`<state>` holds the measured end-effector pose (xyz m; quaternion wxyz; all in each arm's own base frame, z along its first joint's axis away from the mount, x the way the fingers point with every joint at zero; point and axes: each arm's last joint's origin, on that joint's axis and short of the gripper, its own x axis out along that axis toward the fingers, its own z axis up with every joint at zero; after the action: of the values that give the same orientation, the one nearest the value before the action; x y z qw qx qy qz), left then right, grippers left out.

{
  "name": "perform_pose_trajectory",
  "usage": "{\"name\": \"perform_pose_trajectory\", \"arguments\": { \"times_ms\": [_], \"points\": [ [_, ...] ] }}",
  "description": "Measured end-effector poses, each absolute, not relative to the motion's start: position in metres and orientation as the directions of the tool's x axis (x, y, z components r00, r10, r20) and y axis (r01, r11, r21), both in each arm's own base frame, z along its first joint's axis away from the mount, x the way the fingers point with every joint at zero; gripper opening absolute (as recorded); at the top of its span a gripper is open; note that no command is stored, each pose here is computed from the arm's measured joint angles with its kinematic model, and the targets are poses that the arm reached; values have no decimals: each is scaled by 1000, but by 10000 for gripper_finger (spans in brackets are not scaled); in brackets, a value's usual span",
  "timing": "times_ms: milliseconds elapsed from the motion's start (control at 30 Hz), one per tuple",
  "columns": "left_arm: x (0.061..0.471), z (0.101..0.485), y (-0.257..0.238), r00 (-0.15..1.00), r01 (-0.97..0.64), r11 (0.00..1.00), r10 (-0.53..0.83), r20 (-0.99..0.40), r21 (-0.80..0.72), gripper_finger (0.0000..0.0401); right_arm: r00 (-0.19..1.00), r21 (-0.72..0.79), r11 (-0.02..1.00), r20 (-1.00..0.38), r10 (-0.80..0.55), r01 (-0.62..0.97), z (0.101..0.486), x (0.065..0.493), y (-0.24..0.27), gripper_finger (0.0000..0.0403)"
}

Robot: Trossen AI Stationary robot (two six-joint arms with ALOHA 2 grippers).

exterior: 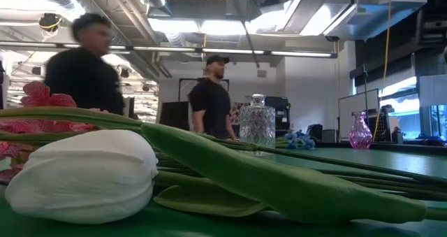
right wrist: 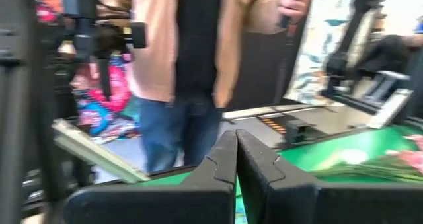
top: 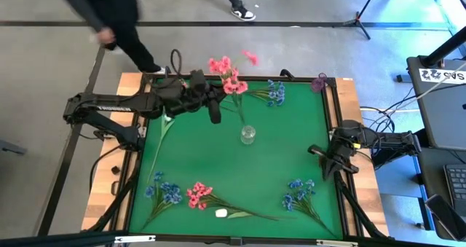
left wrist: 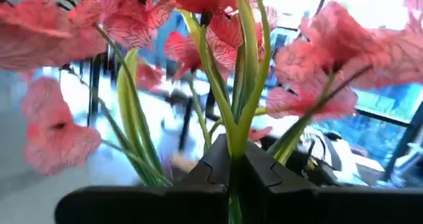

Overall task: Sort flowers into vase by color
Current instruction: Put the middle left pink flowers into the transparent vase

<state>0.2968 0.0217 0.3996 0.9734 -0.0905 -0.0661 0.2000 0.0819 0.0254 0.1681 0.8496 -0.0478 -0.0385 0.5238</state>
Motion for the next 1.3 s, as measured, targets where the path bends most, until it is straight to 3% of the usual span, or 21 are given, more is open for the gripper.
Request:
{"name": "perform_pose_trajectory", "arguments": {
  "times_ms": [100,433,633,1033,1300],
  "points": [
    [308,396,20,910,-371,918,390,140,-142,4,479,-125,477,18,878,-870,168,83,25,8],
    [333,370,22,907,-416,909,417,59,-20,4,475,-122,474,17,880,-872,168,83,25,8],
    [333,371,20,919,-383,920,388,66,-75,4,475,-122,473,16,880,-873,168,83,25,8],
    [332,368,8,926,-376,925,377,29,-48,4,474,-121,472,16,880,-873,168,83,25,8],
    [329,376,9,918,-386,922,387,88,-35,4,474,-121,472,16,881,-873,168,83,25,8]
  ]
}}
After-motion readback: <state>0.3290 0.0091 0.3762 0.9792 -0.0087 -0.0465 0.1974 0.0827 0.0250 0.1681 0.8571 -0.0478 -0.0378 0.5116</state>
